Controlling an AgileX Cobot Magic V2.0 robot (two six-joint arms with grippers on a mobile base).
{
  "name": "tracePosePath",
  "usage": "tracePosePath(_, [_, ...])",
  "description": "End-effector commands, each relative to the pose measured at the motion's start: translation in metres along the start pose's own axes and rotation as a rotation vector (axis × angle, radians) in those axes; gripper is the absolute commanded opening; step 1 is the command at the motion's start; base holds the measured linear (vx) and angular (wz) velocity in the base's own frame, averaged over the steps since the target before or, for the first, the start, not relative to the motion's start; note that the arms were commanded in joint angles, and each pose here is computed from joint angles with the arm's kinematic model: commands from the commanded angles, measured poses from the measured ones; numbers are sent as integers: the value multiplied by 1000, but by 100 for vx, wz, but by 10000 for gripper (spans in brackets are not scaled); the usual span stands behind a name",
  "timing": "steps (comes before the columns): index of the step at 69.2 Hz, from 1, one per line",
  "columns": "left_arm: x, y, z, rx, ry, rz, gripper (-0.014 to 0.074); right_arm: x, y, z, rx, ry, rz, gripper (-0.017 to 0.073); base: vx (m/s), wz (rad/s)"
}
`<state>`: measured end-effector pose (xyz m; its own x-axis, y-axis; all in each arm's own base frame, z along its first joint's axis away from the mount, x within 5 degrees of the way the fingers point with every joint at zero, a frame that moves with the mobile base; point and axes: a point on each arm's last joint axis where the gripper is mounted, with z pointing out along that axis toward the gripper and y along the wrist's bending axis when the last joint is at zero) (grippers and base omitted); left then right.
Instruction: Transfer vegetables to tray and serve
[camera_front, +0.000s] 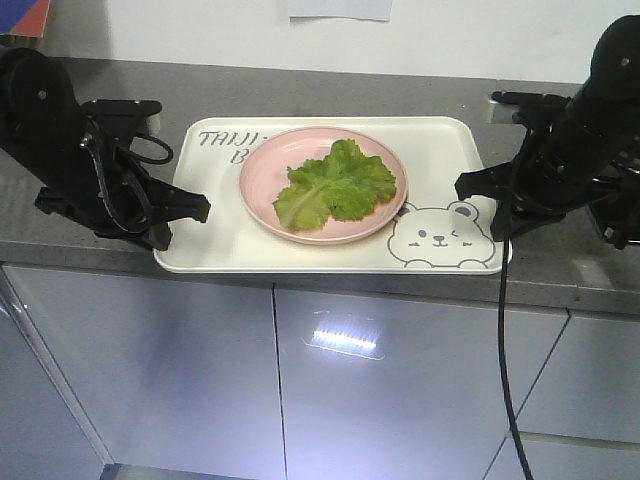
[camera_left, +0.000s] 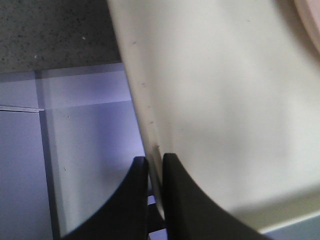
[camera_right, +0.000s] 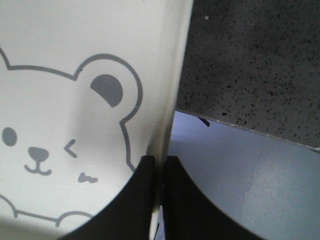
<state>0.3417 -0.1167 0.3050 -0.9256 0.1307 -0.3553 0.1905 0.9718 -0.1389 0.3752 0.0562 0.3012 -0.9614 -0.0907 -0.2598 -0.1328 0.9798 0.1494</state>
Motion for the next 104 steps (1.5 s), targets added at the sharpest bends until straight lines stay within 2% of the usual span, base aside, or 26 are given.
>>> tracePosePath(1, [-8,-23,-34,131,-153,14,-6,-4,21,-34,-110,-145,-32,-4,4,5])
tracePosePath(104, [-8,-23,-34,131,-153,14,-6,-4,21,-34,-110,-145,-32,-4,4,-1])
